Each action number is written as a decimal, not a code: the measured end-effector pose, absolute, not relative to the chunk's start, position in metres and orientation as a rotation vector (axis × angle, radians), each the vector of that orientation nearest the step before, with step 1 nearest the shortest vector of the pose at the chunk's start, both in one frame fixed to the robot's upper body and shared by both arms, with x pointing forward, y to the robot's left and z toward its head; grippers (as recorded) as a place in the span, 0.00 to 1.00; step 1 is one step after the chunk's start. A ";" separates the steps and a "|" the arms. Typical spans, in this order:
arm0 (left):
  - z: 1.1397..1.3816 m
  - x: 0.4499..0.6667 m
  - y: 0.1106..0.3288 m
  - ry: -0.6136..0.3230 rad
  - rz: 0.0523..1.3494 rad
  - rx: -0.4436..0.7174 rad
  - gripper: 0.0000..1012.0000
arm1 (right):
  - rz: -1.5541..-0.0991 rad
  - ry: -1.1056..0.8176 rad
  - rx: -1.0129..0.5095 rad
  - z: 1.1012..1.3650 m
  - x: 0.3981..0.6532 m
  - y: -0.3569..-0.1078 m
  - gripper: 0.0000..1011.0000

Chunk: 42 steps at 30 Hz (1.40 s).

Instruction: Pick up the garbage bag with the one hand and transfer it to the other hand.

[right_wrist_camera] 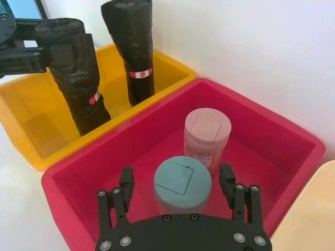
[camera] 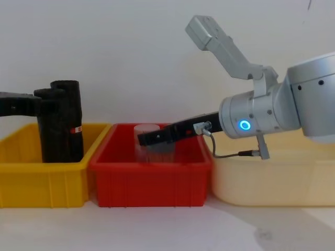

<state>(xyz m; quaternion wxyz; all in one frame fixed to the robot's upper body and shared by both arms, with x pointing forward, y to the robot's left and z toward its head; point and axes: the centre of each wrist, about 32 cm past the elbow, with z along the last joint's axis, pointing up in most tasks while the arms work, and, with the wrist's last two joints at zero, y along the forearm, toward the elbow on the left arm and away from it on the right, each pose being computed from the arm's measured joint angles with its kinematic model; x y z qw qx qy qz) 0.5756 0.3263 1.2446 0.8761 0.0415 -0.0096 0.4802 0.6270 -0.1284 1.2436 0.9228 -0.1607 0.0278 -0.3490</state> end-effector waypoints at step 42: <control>1.245 0.576 0.326 -0.020 1.002 0.087 0.54 | -0.718 0.064 -0.352 1.239 0.631 -0.125 0.65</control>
